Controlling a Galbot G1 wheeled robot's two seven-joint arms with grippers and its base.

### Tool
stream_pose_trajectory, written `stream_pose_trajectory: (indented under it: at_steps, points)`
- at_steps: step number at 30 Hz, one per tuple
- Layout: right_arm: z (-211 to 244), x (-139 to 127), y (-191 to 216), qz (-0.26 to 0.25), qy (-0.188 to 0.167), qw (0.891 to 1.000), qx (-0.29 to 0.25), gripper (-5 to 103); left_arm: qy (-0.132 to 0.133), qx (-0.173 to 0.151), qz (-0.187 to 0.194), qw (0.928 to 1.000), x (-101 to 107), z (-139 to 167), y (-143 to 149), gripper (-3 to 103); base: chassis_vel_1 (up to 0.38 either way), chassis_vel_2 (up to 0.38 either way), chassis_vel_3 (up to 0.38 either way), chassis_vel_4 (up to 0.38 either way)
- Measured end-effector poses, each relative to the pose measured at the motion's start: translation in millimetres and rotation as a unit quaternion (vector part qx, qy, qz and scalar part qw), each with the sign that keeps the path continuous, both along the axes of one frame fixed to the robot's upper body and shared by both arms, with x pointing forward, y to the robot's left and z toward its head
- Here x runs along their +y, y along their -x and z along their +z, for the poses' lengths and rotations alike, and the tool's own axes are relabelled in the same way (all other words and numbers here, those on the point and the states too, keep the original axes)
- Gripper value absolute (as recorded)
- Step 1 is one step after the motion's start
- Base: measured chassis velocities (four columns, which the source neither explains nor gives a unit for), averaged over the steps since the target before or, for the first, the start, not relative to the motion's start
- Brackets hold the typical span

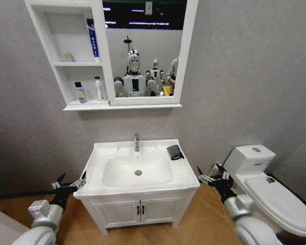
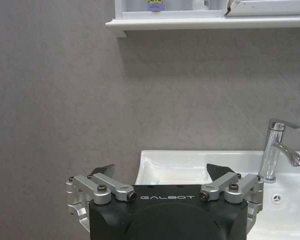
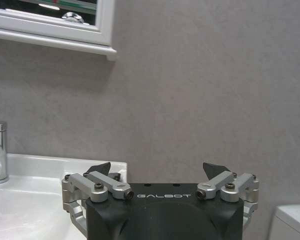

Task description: Move facial cleanser and shampoo from washbasin to cabinet, then wipe washbasin with towel.

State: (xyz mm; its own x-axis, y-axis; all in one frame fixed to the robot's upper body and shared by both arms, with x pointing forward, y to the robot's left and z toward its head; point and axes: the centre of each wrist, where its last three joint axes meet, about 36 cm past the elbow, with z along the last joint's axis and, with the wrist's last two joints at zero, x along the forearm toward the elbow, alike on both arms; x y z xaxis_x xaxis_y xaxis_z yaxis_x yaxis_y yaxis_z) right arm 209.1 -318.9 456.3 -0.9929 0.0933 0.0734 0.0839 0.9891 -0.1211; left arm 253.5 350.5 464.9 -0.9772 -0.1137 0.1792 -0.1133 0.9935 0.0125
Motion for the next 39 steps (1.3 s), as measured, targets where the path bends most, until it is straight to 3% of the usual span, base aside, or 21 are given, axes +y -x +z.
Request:
stream_pose_trajectory:
  at_steps: [8, 39]
  points:
    - [-8.7, 16.7, 44.9, -0.023, 0.009, 1.000, -0.006, 100, 0.000, 0.000, 0.000, 1.0000, 0.0, 0.0, 0.0, 100, 0.000, 0.000, 0.000, 0.000]
    - [-13.8, 17.5, 42.5, -0.019, 0.004, 1.000, -0.005, 100, 0.000, 0.000, 0.000, 1.0000, 0.0, 0.0, 0.0, 100, 0.026, -0.030, -0.030, 0.032]
